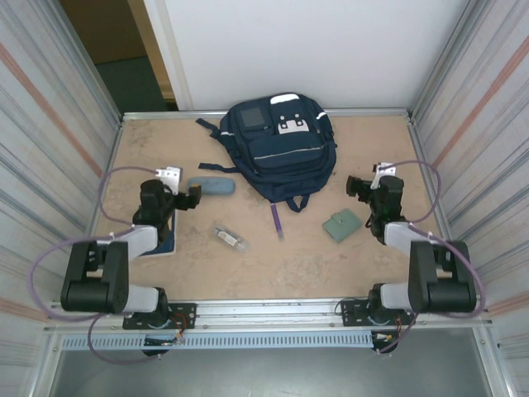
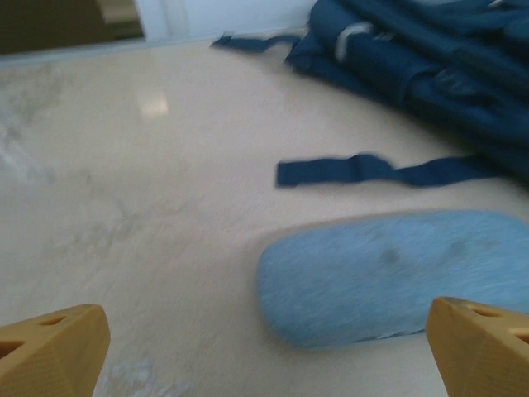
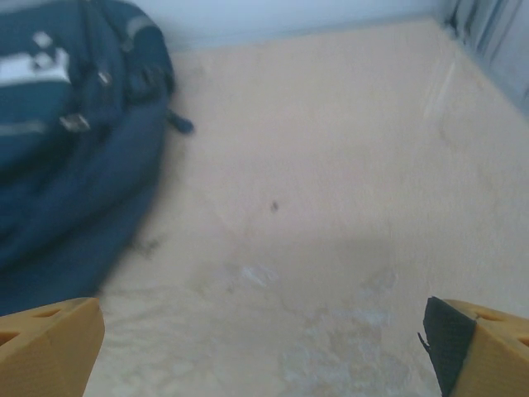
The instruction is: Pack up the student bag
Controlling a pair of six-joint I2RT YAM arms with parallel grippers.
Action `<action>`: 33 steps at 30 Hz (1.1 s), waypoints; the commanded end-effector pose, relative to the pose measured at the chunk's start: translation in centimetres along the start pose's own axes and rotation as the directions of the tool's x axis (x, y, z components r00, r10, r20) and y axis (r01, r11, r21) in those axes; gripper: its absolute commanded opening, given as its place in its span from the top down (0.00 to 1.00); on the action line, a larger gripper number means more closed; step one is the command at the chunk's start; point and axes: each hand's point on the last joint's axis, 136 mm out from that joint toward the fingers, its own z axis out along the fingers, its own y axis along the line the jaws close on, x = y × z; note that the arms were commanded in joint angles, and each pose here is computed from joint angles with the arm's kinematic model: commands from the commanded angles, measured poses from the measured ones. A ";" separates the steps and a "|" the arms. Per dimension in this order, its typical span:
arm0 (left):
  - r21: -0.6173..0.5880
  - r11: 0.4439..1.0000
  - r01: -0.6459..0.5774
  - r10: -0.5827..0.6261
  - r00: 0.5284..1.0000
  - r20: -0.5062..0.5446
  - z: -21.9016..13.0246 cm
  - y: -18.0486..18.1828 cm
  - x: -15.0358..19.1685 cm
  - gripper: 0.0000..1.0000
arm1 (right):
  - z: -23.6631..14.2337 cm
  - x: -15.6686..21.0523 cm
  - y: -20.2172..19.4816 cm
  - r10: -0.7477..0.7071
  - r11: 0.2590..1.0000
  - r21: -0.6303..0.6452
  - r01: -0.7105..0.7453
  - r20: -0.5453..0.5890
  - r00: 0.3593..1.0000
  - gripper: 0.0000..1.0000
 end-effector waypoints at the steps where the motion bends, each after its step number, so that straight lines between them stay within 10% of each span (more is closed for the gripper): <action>1: -0.014 0.996 -0.087 0.087 0.996 0.000 -1.4 -1.6 -2.9 0.01 | -1.9 -2.8 0.9 0.048 0.999 -0.022 -0.049 -0.002 0.999 0.01; 10: 0.164 0.982 0.097 -0.094 0.995 -0.031 -5.9 -7.1 -9.3 0.01 | -1.2 -2.3 4.4 0.206 0.959 -0.127 -0.253 -0.301 0.931 0.00; 17: 0.508 0.849 0.144 -0.185 0.982 0.031 -9.6 -12.4 -14.2 0.01 | 1.9 0.2 9.2 0.198 0.892 -0.239 -0.385 -0.557 0.807 0.03; 22: 0.515 0.788 0.338 -0.362 0.930 -0.057 -8.9 -12.6 -13.9 0.01 | 4.7 1.7 11.0 0.216 0.864 -0.233 -0.447 -0.630 0.746 0.07; 30: 0.432 0.807 0.402 -0.302 0.910 -0.283 -4.9 -16.5 -9.4 0.01 | 9.1 4.0 13.1 0.291 0.789 -0.188 -0.585 -0.724 0.625 0.36; 33: 0.384 0.836 0.391 -0.275 0.905 -0.324 -2.9 -18.0 -8.0 0.01 | 9.8 4.0 13.2 0.312 0.772 -0.183 -0.609 -0.725 0.613 0.67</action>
